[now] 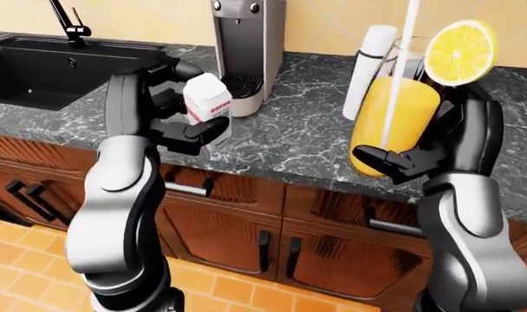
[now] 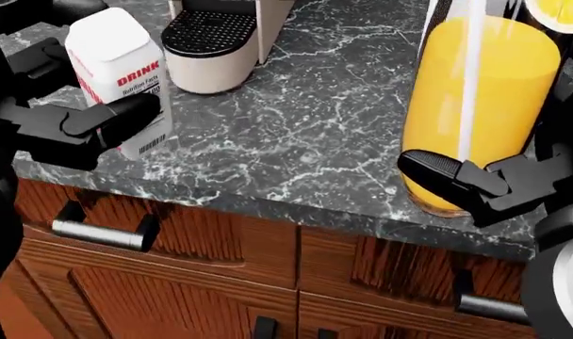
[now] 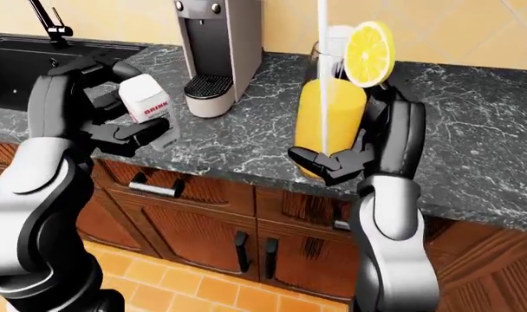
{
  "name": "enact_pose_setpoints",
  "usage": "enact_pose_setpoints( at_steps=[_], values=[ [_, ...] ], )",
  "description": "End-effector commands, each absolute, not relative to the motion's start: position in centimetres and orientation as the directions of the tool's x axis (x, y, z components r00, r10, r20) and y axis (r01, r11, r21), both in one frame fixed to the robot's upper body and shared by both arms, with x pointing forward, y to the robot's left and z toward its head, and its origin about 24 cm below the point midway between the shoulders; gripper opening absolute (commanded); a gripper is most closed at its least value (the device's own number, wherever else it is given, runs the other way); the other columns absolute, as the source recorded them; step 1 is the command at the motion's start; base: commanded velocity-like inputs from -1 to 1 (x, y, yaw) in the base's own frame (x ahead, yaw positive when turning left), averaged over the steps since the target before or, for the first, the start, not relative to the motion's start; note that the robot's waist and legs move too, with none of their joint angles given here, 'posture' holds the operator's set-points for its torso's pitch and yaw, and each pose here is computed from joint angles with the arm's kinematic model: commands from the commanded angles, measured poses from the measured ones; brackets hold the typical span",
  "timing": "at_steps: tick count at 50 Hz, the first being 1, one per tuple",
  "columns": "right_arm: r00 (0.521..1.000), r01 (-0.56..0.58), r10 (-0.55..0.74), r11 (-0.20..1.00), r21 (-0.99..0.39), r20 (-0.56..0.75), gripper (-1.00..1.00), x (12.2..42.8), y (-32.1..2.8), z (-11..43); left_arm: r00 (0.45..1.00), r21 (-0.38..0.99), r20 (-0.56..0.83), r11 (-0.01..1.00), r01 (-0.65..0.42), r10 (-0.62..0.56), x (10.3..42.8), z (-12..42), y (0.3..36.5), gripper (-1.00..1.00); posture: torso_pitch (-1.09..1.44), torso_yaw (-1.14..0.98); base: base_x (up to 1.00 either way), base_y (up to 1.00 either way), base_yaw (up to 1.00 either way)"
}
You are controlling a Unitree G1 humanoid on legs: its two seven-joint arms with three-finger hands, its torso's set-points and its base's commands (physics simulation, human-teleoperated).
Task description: Move the drinks to the dining counter.
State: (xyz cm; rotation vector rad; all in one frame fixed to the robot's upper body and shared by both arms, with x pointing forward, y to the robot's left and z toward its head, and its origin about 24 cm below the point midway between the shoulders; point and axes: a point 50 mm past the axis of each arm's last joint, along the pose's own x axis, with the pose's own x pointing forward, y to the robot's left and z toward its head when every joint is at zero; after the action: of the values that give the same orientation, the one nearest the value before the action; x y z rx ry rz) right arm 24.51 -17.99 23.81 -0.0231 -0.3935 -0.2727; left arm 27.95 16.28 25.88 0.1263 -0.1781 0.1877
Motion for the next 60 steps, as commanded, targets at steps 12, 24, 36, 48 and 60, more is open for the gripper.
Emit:
enact_pose_setpoints(
  at_steps=[12,24,36,48,60],
  values=[
    [0.859,0.232,-0.223,0.972,0.038,0.46,-1.0,24.3,-17.5,25.6,0.938,0.076,0.281,0.97,-0.231,0.201,27.0,27.4,17.2,-1.0,0.0,0.0,-0.47,0.66,0.0],
    [0.885,0.074,-0.099,0.995,0.073,0.455,-1.0,25.4,-16.2,26.0,0.944,0.082,0.278,0.975,-0.208,0.178,27.0,27.1,17.0,-1.0,0.0,0.0,-0.11,0.33,0.67],
    [0.866,0.0,-0.026,0.999,0.052,0.499,-1.0,26.5,-14.4,27.2,0.946,0.022,0.262,0.978,-0.205,0.193,27.1,27.7,17.7,-1.0,0.0,0.0,0.0,0.0,1.0],
    [0.863,-0.003,-0.033,0.997,0.071,0.503,-1.0,27.4,-14.2,27.3,0.946,0.024,0.267,0.98,-0.2,0.186,27.0,27.9,17.5,-1.0,0.0,0.0,0.01,0.0,1.0],
    [0.866,-0.009,-0.024,0.998,0.065,0.499,-1.0,27.6,-14.0,27.3,0.948,0.009,0.266,0.983,-0.183,0.174,27.0,28.0,17.5,-1.0,0.0,0.0,0.07,0.0,1.0]
  ],
)
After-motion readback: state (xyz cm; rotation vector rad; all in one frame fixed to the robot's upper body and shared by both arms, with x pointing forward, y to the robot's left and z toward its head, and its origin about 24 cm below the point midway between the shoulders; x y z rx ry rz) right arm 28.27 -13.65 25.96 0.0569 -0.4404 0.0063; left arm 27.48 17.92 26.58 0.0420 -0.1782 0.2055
